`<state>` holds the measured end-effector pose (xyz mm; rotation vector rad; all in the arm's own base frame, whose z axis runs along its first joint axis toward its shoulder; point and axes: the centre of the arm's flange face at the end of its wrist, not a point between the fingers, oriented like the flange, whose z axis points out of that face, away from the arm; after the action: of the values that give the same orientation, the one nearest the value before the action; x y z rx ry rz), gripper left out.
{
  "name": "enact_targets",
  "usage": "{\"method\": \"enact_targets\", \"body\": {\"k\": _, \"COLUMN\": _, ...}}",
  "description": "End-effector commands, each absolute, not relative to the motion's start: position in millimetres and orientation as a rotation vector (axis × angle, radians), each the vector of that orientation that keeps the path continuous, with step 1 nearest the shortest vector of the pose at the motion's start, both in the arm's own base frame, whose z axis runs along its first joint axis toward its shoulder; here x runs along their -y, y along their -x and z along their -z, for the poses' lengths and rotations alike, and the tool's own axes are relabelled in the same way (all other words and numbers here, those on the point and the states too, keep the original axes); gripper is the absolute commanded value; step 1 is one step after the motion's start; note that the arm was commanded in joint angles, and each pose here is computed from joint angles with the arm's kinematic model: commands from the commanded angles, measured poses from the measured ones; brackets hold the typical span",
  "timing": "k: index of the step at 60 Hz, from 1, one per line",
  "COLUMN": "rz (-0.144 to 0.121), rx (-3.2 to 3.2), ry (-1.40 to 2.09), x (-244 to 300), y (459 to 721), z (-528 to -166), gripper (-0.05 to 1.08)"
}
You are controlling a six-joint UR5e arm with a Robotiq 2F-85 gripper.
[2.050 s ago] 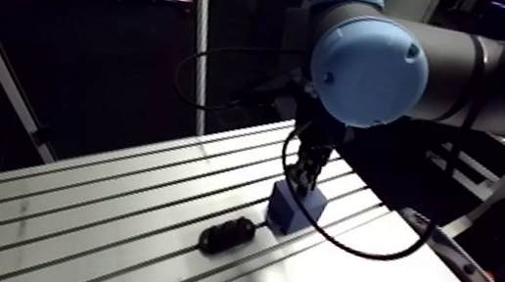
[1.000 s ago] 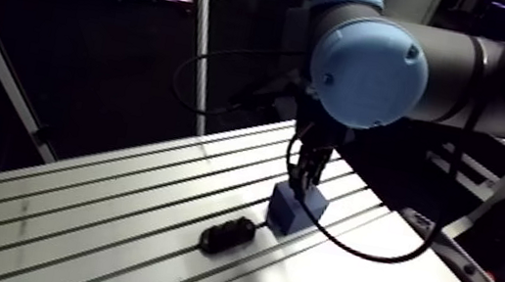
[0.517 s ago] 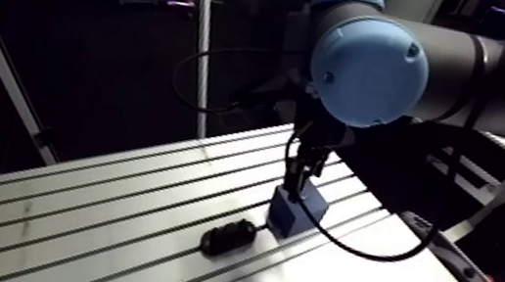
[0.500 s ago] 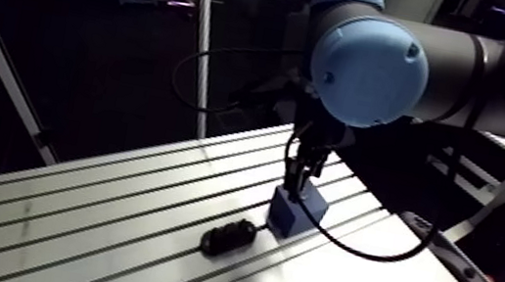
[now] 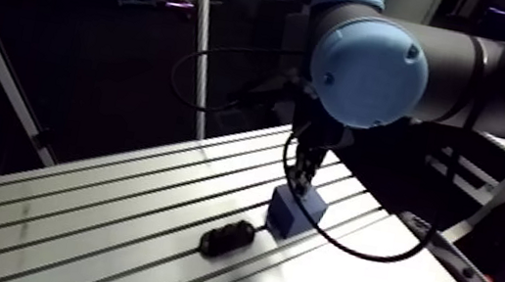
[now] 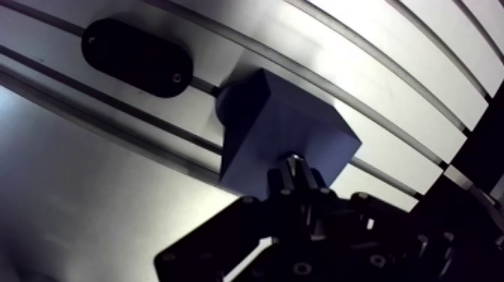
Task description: Pick up the M10 bolt and insert it into the hex recess until seated.
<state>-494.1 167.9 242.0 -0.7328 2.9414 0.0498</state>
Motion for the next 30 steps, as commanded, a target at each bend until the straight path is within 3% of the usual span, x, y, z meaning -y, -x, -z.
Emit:
{"method": "enact_targets", "body": {"k": 1, "rz": -0.049, "rx": -2.947, "ry": 0.727, "x": -169.7, "y": 494.3, "z": -242.9, "gripper": 1.07}}
{"method": "enact_targets", "body": {"k": 30, "rz": -0.042, "rx": -2.939, "ry": 0.725, "x": -170.1, "y": 492.9, "z": -238.7, "gripper": 1.07}}
